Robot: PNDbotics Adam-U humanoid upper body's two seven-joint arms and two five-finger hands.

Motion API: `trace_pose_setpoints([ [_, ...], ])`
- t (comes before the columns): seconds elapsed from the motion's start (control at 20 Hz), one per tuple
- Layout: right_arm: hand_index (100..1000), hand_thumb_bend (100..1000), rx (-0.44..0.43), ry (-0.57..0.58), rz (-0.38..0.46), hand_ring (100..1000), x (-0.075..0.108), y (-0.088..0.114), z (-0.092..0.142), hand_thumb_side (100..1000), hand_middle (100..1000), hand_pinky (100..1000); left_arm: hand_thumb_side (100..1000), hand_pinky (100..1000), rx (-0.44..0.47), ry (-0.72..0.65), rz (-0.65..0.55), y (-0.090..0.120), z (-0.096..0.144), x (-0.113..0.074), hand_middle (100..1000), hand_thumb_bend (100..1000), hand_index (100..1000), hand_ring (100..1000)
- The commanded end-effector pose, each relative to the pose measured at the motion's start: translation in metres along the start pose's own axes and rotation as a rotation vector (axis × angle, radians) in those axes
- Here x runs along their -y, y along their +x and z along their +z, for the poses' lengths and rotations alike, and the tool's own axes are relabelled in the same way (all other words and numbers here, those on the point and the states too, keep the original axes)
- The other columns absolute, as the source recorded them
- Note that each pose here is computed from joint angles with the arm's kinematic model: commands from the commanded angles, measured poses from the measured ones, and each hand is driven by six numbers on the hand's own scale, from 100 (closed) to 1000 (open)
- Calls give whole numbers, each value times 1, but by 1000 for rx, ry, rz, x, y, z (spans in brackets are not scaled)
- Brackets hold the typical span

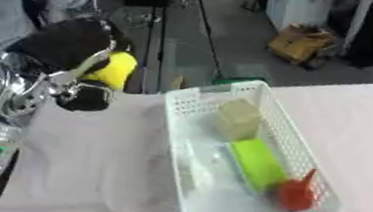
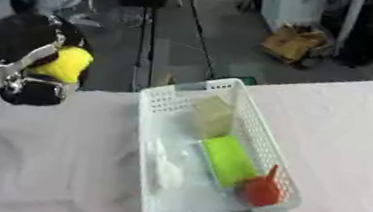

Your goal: Pick up objects on the table and place them in the box.

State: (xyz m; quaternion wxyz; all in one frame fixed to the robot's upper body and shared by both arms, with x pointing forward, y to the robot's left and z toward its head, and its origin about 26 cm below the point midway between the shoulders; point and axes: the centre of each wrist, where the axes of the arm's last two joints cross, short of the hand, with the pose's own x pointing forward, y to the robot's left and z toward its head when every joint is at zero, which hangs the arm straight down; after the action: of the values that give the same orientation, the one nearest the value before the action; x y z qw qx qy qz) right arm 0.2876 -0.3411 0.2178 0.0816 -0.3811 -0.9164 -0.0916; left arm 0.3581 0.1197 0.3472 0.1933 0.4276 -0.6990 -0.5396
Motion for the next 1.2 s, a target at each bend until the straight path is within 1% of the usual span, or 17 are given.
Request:
trace_pose_setpoints([
  [0.05,768,100,38,2,-22,874,-1,5,-10,1000,682,923,100,100,34,53,-33,0,-2,-18,517,208,687,411],
  [0.2,768,100,38,5,-35,875,-3,5,-11,1000,681,923,100,100,52,60,-51,3,-11,-22,517,246,684,415],
  [0.45,767,100,38,7,-58,875,-6,7,-12,1000,681,923,100,100,51,72,-93,14,-27,-25,518,273,683,421],
  [0.5,767,100,39,8,-59,875,-7,7,-13,1000,682,922,100,100,50,72,-102,16,-30,-25,519,295,681,426],
  [0.65,766,100,41,6,-78,875,-10,8,-14,1000,682,922,100,100,64,71,-129,25,-38,-24,517,292,678,426],
  [0.8,766,100,42,4,-92,875,-11,9,-15,1000,682,922,100,100,73,70,-141,30,-44,-21,515,288,674,423],
  [0.95,766,100,43,-2,-104,875,-13,10,-17,1000,681,922,100,100,82,70,-145,34,-49,-15,513,289,670,421],
  [1.0,766,100,43,-2,-107,875,-14,10,-17,1000,681,922,134,100,86,71,-146,36,-51,-12,513,377,666,418],
  [1.05,766,100,43,-3,-111,875,-14,11,-17,1000,681,922,100,100,95,76,-144,38,-53,-10,508,276,662,415],
  [1.2,765,100,43,-4,-122,875,-16,11,-19,1000,681,922,100,100,115,83,-148,45,-59,0,510,295,667,421],
])
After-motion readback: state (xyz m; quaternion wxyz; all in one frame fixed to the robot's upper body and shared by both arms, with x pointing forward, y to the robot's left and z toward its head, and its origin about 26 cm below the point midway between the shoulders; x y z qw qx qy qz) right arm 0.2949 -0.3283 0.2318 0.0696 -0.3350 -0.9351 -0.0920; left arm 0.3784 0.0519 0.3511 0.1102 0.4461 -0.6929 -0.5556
